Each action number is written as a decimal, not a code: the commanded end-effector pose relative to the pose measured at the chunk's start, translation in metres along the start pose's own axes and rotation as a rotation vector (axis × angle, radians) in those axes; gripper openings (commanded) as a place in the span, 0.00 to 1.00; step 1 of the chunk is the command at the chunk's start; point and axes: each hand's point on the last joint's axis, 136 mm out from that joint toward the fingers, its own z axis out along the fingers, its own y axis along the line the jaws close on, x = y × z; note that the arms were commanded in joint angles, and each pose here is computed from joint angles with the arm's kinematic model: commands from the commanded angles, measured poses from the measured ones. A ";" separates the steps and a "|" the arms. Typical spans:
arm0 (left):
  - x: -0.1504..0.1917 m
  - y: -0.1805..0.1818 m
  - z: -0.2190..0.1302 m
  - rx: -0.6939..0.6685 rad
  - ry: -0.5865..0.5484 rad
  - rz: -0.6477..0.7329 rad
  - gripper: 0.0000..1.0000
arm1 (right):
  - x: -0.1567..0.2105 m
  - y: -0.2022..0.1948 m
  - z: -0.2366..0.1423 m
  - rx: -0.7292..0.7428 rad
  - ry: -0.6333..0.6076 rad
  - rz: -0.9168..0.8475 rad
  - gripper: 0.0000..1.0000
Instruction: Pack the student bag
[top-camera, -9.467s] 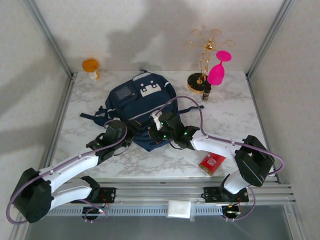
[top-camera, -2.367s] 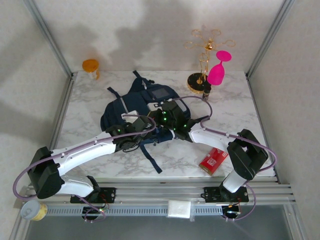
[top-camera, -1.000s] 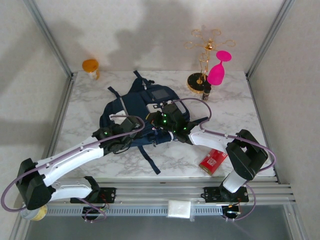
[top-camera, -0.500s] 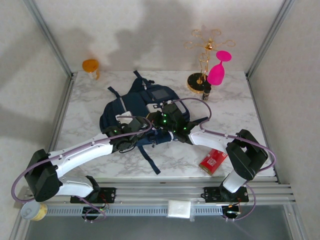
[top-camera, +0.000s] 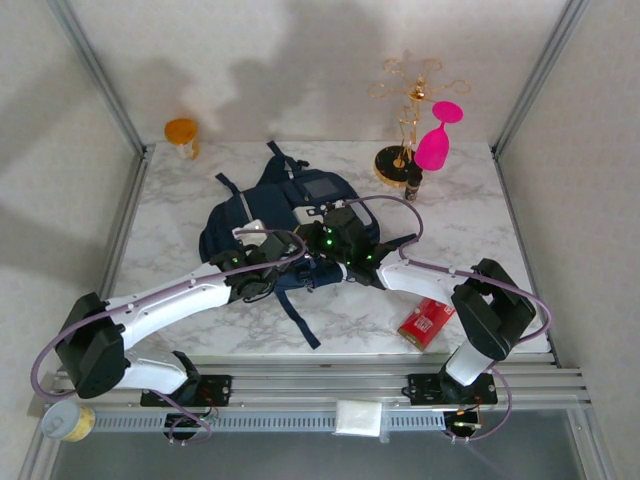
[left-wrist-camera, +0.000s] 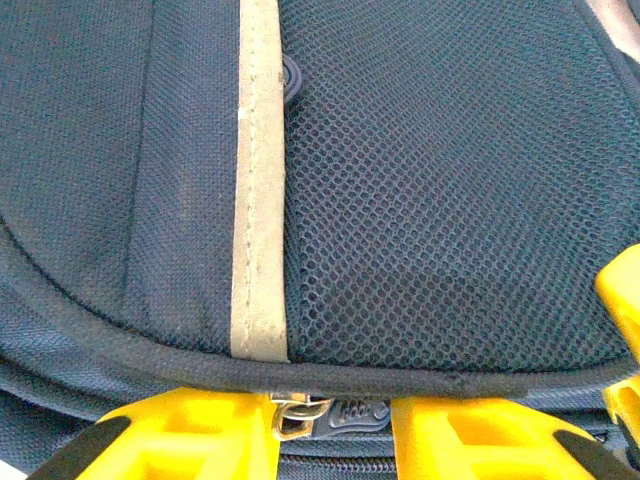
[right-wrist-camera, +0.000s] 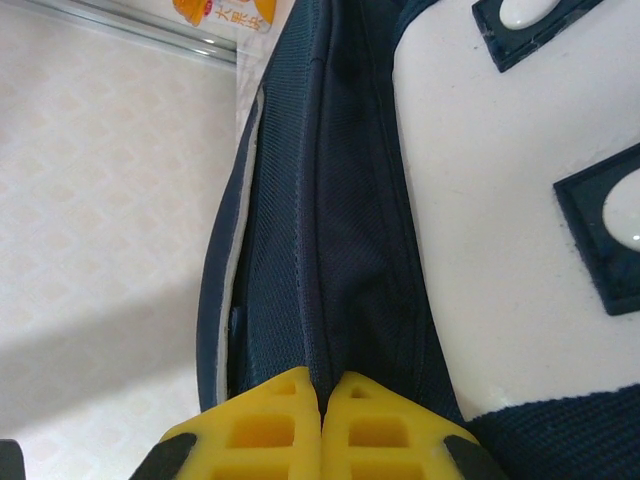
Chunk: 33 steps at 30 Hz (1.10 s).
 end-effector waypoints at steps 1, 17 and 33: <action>-0.041 0.021 0.002 -0.066 -0.248 -0.595 0.30 | 0.010 0.055 -0.006 -0.178 0.027 -0.038 0.00; -0.053 0.013 -0.007 0.015 -0.274 -0.521 0.00 | 0.006 0.053 -0.011 -0.158 0.015 -0.078 0.00; -0.011 0.041 -0.040 -0.009 0.058 -0.107 0.00 | -0.017 0.046 -0.035 -0.094 0.068 -0.188 0.00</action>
